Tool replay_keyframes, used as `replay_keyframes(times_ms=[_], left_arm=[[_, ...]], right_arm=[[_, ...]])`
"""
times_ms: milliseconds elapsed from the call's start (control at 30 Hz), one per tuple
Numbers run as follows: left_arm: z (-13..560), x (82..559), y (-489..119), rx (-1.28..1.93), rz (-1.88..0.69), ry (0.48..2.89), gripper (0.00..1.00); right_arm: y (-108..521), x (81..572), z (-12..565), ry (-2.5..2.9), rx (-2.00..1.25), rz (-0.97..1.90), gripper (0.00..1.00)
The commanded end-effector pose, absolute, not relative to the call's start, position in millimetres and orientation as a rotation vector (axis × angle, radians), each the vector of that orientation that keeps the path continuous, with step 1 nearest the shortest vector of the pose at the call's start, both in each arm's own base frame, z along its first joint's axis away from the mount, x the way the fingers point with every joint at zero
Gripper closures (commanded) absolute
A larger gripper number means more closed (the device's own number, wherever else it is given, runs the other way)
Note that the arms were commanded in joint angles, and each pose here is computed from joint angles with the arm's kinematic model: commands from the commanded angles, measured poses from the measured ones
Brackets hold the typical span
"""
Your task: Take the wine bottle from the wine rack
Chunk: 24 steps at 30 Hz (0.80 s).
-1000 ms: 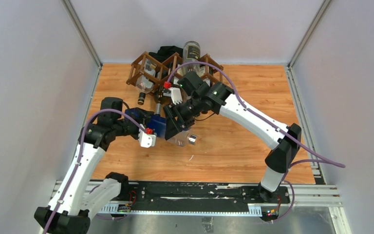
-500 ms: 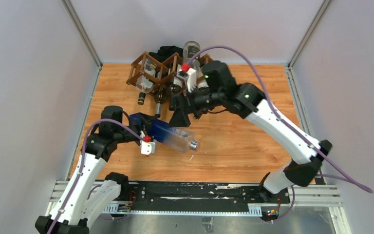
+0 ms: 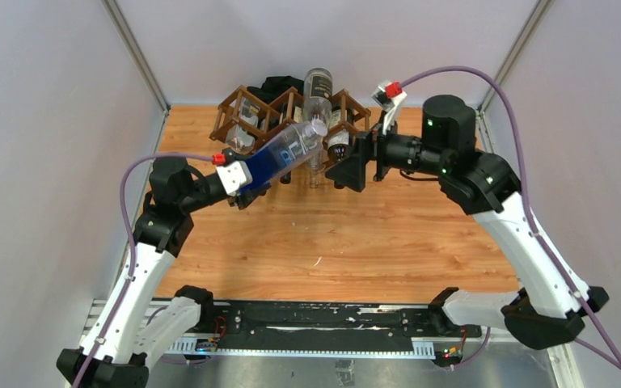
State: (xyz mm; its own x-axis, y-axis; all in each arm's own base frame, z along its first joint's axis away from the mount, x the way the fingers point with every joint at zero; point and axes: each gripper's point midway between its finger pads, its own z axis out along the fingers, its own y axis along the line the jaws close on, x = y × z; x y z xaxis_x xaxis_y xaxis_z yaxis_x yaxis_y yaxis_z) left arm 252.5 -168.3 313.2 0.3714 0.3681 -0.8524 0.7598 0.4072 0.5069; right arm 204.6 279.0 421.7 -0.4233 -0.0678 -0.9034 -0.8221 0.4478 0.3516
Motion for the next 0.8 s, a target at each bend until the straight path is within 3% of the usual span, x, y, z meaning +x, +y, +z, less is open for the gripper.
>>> replay_keyframes(times_ms=[0, 333, 767], left_arm=[[385, 229, -198, 1.032, -0.697, 1.146, 1.00], [395, 187, -221, 1.102, -1.154, 1.195, 1.00], [389, 156, -227, 1.176, -1.334, 1.222, 1.00]], right_arm=[[264, 195, 441, 1.689, -0.753, 1.034, 0.03], [294, 193, 463, 1.435, -0.827, 1.197, 0.02], [358, 200, 473, 1.331, -0.867, 1.394, 0.01]])
